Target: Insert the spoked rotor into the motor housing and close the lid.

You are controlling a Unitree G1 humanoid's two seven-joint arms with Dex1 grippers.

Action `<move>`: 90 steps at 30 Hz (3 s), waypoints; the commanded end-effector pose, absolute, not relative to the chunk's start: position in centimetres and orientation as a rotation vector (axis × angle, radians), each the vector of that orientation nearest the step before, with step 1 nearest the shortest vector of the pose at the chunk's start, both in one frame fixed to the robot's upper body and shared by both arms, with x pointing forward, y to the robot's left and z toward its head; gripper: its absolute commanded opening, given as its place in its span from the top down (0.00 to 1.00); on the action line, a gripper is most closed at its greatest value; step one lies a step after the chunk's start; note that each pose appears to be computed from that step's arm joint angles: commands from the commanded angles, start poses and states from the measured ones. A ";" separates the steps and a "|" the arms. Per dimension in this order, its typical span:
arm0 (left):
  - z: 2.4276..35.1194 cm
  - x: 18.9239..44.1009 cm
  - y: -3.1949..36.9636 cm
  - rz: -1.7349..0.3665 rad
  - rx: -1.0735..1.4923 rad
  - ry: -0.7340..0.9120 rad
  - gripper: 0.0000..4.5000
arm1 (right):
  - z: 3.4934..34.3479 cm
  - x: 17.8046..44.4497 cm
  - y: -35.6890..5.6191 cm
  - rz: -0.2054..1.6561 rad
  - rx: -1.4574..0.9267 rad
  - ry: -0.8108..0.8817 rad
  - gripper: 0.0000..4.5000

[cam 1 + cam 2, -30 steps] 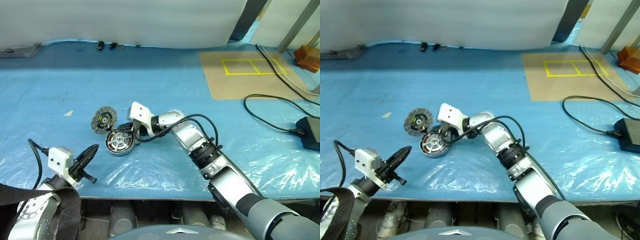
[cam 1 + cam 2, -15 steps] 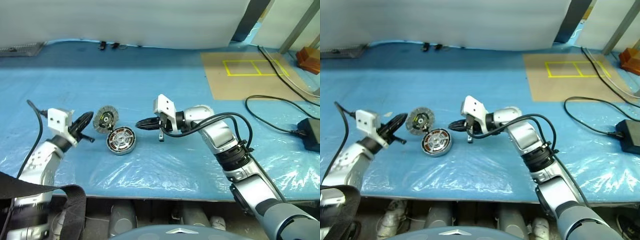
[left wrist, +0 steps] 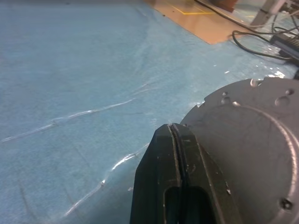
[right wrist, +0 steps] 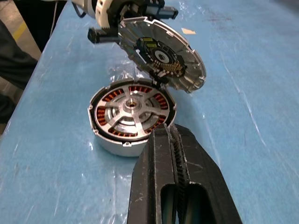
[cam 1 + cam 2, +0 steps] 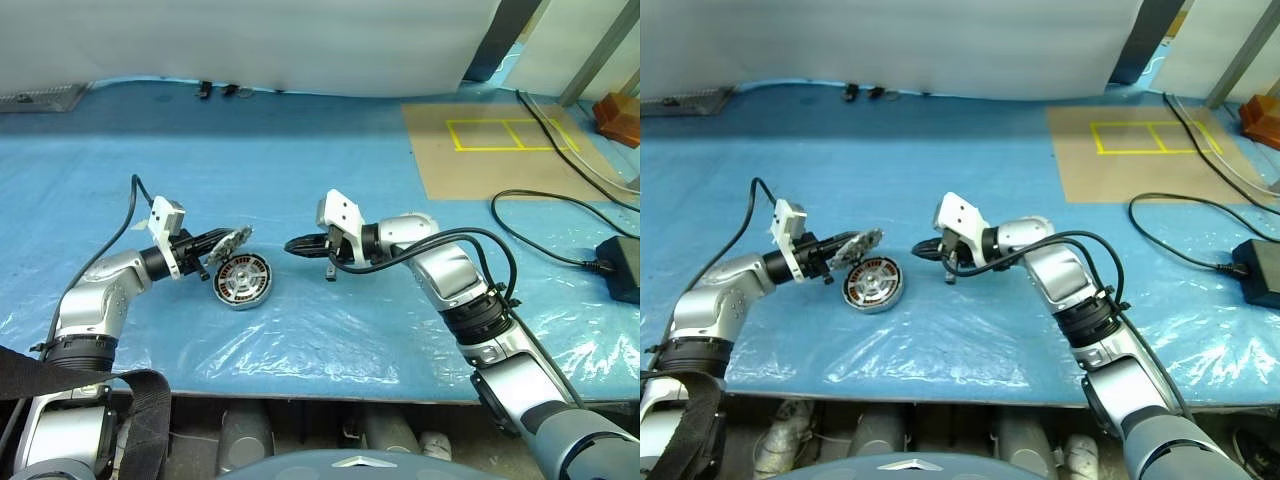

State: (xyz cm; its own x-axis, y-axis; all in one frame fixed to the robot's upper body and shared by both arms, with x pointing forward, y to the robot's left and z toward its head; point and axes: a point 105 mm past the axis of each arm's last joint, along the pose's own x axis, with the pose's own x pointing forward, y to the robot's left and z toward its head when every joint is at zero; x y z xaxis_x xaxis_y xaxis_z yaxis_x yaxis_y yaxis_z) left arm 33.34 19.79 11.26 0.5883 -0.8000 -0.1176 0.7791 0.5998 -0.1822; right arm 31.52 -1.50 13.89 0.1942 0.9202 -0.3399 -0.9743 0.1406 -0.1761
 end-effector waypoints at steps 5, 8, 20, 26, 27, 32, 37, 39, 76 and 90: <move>9.8 31.9 19.1 -1.024 0.032 0.247 1.00 | 16.3 31.6 -2.6 1.382 -0.362 0.108 0.99; 9.3 31.3 19.1 -1.032 0.101 0.240 1.00 | 16.3 31.9 -2.6 1.365 -0.370 0.101 0.99; 10.9 30.7 19.8 -0.895 0.200 0.022 1.00 | 17.4 33.1 0.6 1.304 -0.282 0.015 0.99; 10.4 28.1 19.8 -0.807 0.178 -0.039 1.00 | 16.4 33.7 3.7 1.296 -0.298 0.020 0.64; 10.2 27.7 20.0 -0.789 0.171 -0.037 1.00 | 16.2 33.6 4.3 1.309 -0.311 0.021 0.56; 8.8 25.7 21.3 -0.670 0.151 -0.024 1.00 | 15.1 32.5 7.2 1.395 -0.398 0.011 0.16; 8.1 24.2 21.9 -0.606 0.139 -0.011 1.00 | 13.8 31.8 8.4 1.440 -0.437 0.036 0.01; 8.3 23.7 22.0 -0.583 0.137 -0.012 1.00 | 13.0 32.0 8.5 1.434 -0.437 0.077 0.01; 10.9 21.5 21.6 -0.434 0.069 -0.048 1.00 | 9.1 30.1 8.8 1.533 -0.436 0.221 0.01; 12.3 22.3 21.1 -0.440 0.083 -0.060 1.00 | 10.1 29.9 10.0 1.507 -0.440 0.210 0.34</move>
